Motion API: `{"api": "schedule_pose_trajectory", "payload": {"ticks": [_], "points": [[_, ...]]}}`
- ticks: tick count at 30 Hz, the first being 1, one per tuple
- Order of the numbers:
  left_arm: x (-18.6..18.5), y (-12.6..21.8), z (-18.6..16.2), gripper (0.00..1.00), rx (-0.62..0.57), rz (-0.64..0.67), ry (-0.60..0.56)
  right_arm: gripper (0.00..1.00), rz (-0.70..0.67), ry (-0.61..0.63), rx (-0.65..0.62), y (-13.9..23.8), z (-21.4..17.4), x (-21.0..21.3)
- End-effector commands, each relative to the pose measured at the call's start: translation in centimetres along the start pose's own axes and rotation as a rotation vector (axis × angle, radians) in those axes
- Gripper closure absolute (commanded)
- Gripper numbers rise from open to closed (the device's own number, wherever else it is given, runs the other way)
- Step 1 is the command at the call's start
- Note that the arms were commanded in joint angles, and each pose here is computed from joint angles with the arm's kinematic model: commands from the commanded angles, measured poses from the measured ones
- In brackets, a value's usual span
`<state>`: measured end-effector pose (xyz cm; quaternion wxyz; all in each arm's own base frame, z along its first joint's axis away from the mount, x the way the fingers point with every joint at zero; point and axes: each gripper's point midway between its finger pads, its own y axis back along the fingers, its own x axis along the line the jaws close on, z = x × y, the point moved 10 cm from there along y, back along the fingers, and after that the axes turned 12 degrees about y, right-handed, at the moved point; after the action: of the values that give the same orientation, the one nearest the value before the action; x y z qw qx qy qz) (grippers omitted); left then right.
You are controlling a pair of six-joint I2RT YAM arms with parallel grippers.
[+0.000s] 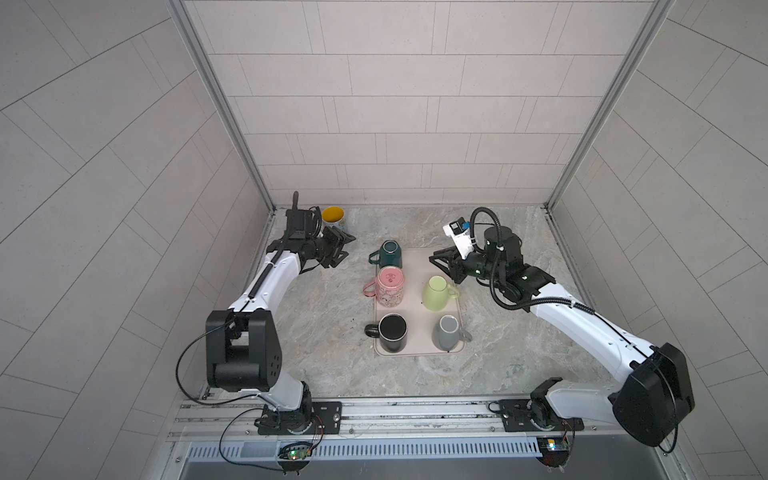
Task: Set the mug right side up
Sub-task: 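Open the left gripper, release the blue mug and move toward the dark green mug, then lower the left gripper onto the upside-down dark green mug's handle and close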
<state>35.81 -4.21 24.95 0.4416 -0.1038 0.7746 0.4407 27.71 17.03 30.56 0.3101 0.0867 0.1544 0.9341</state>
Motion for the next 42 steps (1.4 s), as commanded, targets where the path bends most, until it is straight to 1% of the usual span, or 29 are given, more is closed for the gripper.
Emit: {"api": "schedule_pose_trajectory", "payload": {"ticks": [1,7,10,12,16,19,24,30,35,42], "points": [[0.0,-0.7,0.0,0.37,0.050,-0.014,0.143,0.75,-0.008,0.010,-0.044,0.7,0.8,0.0],[0.6,-2.7,0.2,0.36,0.091,0.025,0.307,0.74,-0.015,0.006,-0.042,0.6,0.8,-0.4],[1.2,-3.9,0.2,0.37,0.110,0.053,0.389,0.71,-0.022,-0.001,-0.037,0.4,0.9,-0.7],[1.2,-4.5,0.3,0.36,0.106,0.059,0.422,0.70,-0.022,-0.005,-0.034,0.2,0.9,-0.9],[0.5,-4.9,0.4,0.36,0.085,0.067,0.441,0.68,-0.022,-0.010,-0.031,0.1,1.0,-1.3],[0.7,-5.4,0.7,0.35,0.078,0.096,0.485,0.67,-0.019,-0.014,-0.028,0.1,1.0,-1.7],[0.7,-6.8,0.9,0.35,0.063,0.124,0.519,0.67,-0.012,-0.024,-0.026,0.0,1.0,-2.1],[1.3,-9.0,1.1,0.35,0.088,0.208,0.569,0.66,-0.006,-0.029,-0.026,0.1,1.0,-2.6],[0.7,-10.5,1.1,0.37,0.114,0.225,0.576,0.66,-0.017,-0.037,-0.019,0.2,0.6,-3.0],[0.9,-12.0,1.5,0.36,0.124,0.262,0.607,0.65,-0.028,-0.048,-0.017,0.4,0.4,-3.8]]}}
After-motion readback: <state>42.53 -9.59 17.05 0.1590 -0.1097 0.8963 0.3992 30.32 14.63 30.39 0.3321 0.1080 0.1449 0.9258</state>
